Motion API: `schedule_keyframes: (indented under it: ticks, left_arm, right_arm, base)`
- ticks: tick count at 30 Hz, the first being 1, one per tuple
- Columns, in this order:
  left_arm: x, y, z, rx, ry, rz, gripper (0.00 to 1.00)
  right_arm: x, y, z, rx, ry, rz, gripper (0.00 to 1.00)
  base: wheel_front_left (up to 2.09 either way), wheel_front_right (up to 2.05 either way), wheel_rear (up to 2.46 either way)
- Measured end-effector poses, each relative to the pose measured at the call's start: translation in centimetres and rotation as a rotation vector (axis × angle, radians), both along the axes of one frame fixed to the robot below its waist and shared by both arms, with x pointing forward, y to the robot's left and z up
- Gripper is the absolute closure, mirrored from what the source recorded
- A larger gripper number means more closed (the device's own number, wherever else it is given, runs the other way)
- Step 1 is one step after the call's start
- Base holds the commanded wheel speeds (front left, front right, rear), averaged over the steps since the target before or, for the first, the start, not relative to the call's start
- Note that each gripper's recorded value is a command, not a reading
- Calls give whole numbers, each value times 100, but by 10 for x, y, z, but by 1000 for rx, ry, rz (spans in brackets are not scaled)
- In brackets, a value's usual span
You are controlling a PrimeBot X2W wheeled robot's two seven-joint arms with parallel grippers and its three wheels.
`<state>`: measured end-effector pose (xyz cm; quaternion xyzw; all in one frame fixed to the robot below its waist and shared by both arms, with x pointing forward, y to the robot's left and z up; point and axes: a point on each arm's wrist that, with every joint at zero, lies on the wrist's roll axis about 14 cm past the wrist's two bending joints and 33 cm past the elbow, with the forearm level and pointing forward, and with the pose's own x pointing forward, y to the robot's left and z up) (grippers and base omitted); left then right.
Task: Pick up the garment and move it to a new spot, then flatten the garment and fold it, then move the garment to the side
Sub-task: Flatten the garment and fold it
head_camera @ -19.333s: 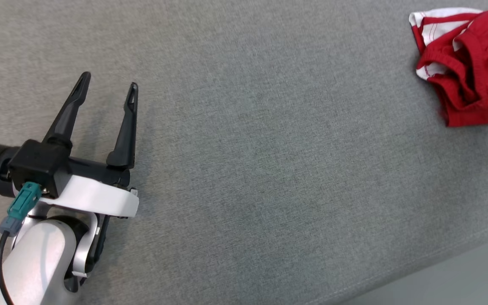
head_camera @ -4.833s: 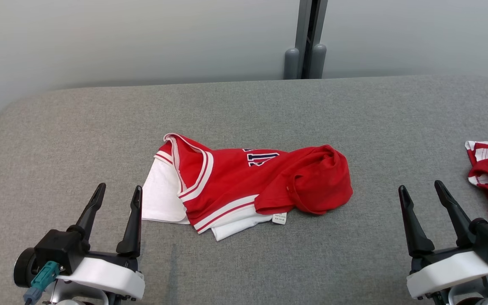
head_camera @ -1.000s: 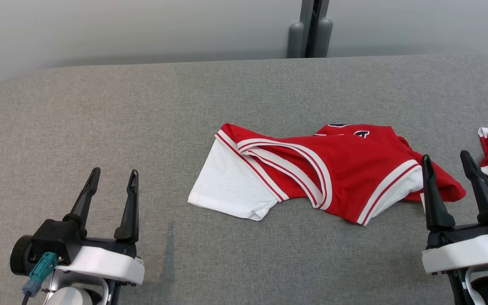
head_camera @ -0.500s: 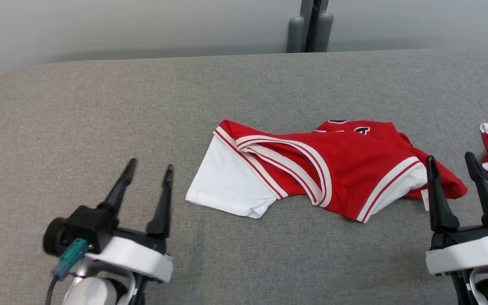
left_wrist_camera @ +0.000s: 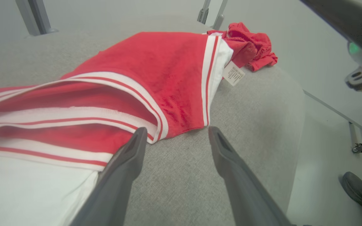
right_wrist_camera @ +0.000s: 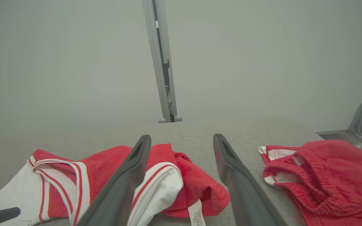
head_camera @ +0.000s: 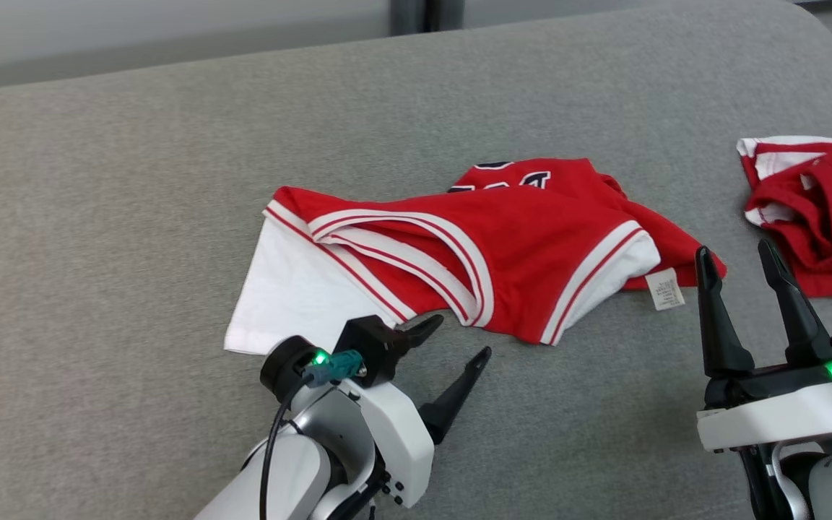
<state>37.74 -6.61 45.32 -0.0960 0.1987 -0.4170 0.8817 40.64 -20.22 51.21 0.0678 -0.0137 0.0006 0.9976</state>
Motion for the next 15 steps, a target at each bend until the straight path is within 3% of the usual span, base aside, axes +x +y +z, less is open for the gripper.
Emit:
schedule_keyframes:
  ticks: [6, 13, 14, 15]
  left_arm:
    - [19, -17, -35, 67, 63, -63, 0]
    - [26, -39, -53, 54, 96, -138, 0]
    - [26, -41, -54, 50, 99, -146, 32]
    - [26, -43, -54, 44, 95, -154, 100]
  right_arm:
    - [-13, -29, -19, 19, 35, -94, 0]
    - [-29, -56, -40, 20, 83, -190, 0]
    - [-29, -58, -41, 21, 84, -197, 0]
    - [-30, -60, -43, 19, 87, -201, 0]
  base:
    - [0, 0, 0]
    - [0, 0, 0]
    - [0, 0, 0]
    - [0, 0, 0]
